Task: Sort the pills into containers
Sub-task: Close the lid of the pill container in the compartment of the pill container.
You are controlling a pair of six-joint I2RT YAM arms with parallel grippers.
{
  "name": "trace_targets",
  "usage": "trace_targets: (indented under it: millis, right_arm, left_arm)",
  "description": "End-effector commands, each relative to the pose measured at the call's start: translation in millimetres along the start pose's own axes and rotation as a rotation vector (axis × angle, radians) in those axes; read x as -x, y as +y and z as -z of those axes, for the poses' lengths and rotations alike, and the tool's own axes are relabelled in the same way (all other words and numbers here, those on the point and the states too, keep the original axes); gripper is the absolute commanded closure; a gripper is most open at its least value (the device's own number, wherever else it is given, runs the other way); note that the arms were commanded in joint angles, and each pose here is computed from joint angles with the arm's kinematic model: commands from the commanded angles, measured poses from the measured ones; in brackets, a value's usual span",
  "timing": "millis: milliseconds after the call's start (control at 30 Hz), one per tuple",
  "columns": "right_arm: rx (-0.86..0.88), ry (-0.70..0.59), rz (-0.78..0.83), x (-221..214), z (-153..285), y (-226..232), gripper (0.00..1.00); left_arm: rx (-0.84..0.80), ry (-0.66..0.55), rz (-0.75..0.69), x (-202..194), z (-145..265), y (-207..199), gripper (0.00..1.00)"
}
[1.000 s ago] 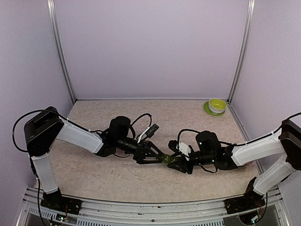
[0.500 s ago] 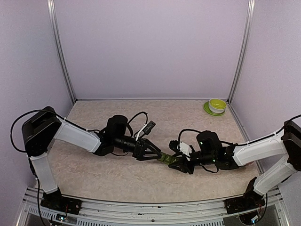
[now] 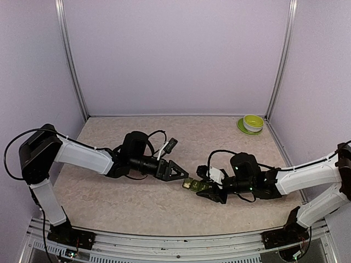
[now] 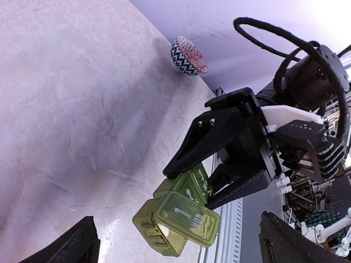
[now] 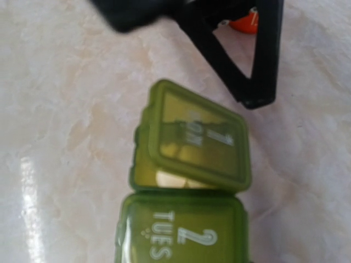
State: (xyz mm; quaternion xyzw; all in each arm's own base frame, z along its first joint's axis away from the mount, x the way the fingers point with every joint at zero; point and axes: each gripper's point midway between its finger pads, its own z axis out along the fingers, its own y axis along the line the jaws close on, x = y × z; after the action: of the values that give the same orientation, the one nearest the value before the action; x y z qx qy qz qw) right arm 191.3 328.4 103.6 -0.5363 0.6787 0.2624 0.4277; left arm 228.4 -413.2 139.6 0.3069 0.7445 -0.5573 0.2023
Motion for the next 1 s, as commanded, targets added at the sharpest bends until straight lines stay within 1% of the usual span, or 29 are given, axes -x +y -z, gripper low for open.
trace_targets:
  millis: [0, 133, 333, 833, 967]
  right_arm:
    - [-0.028, 0.021, 0.043, 0.2, -1.2, 0.8, 0.62]
    - [-0.031, 0.016, 0.051, 2.3, -2.9, 1.8, 0.62]
    - [-0.038, 0.004, 0.057, 4.1, -1.4, 2.3, 0.62]
    - [-0.047, -0.024, 0.065, 7.2, 4.1, 3.2, 0.62]
    - [-0.05, -0.026, 0.066, 7.1, 5.1, 2.9, 0.62]
  left_arm:
    - [0.016, 0.024, 0.078, -6.0, -1.7, 8.6, 0.01]
    - [-0.01, 0.026, 0.104, -6.0, -3.1, 4.7, 0.01]
    - [-0.03, 0.045, 0.151, -12.4, -10.5, 11.2, 0.02]
    - [-0.117, 0.075, 0.191, -23.9, -21.0, 4.9, 0.18]
    - [-0.131, 0.078, 0.2, -25.4, -23.1, 3.3, 0.26]
